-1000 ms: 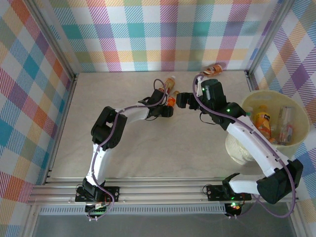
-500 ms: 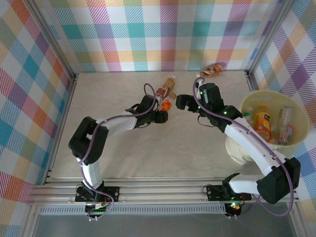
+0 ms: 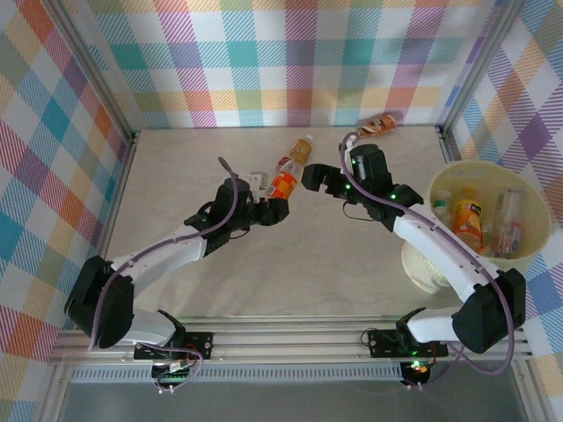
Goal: Put the plastic bottles in the bin
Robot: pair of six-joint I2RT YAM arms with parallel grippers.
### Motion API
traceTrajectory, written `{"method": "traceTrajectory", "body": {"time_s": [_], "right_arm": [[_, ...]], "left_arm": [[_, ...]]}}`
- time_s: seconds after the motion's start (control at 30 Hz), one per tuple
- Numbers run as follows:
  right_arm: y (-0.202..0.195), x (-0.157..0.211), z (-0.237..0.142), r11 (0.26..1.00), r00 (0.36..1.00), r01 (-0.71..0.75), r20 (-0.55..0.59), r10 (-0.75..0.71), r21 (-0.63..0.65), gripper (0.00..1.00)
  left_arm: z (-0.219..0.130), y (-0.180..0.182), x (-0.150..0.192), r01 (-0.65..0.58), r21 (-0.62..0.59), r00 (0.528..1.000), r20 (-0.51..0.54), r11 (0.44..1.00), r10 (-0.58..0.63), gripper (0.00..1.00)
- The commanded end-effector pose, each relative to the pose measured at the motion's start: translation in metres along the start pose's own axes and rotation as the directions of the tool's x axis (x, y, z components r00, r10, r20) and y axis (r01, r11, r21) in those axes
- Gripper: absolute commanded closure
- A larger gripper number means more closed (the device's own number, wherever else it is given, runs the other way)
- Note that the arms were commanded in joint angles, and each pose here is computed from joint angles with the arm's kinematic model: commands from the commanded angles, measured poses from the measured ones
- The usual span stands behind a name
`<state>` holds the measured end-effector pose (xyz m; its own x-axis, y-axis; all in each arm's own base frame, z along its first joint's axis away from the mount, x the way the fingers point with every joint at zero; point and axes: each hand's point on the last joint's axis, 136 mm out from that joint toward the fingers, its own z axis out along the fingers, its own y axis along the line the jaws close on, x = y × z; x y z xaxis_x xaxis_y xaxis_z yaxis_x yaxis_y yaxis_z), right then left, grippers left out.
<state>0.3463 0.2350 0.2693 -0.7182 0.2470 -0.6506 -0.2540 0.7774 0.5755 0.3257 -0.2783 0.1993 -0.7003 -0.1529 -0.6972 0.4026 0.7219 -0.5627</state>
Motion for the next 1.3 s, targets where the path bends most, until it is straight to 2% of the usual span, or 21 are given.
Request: {"method": "traceTrajectory", "body": {"time_s": [0.0, 0.13, 0.33, 0.5, 0.77, 0.9, 1.1, 1.27], "right_arm": [[0.038, -0.022, -0.006, 0.987, 0.998, -0.019, 0.053, 0.028, -0.162, 0.00], [0.053, -0.026, -0.002, 0.969, 0.998, -0.028, 0.052, 0.042, -0.245, 0.00], [0.078, -0.025, 0.006, 0.920, 0.998, -0.050, 0.002, 0.055, -0.388, 0.00], [0.077, -0.023, 0.015, 0.914, 0.995, -0.095, -0.030, 0.090, -0.394, 0.00], [0.081, -0.017, 0.019, 0.900, 0.996, -0.089, -0.058, 0.071, -0.427, 0.00], [0.086, -0.016, 0.021, 0.888, 0.994, -0.102, -0.079, 0.075, -0.448, 0.09], [0.083, -0.012, 0.023, 0.891, 0.994, -0.098, -0.083, 0.068, -0.443, 0.30], [0.079, -0.011, 0.023, 0.903, 0.995, -0.089, -0.081, 0.060, -0.421, 0.41]], "left_arm": [[-0.017, -0.034, -0.017, 0.034, 0.151, 0.996, 0.074, 0.988, -0.046, 0.53], [-0.026, -0.052, -0.021, 0.050, 0.252, 0.994, 0.082, 0.967, -0.073, 0.53], [-0.032, -0.066, -0.021, 0.055, 0.329, 0.994, 0.076, 0.943, -0.084, 0.53], [-0.035, -0.074, -0.024, 0.056, 0.367, 0.993, 0.080, 0.928, -0.092, 0.53], [-0.036, -0.079, -0.026, 0.058, 0.390, 0.992, 0.084, 0.919, -0.098, 0.53], [-0.034, -0.079, -0.027, 0.064, 0.392, 0.991, 0.086, 0.918, -0.106, 0.53], [-0.030, -0.077, -0.027, 0.072, 0.387, 0.991, 0.079, 0.919, -0.111, 0.54], [-0.028, -0.077, -0.027, 0.075, 0.386, 0.991, 0.073, 0.919, -0.112, 0.54]]}}
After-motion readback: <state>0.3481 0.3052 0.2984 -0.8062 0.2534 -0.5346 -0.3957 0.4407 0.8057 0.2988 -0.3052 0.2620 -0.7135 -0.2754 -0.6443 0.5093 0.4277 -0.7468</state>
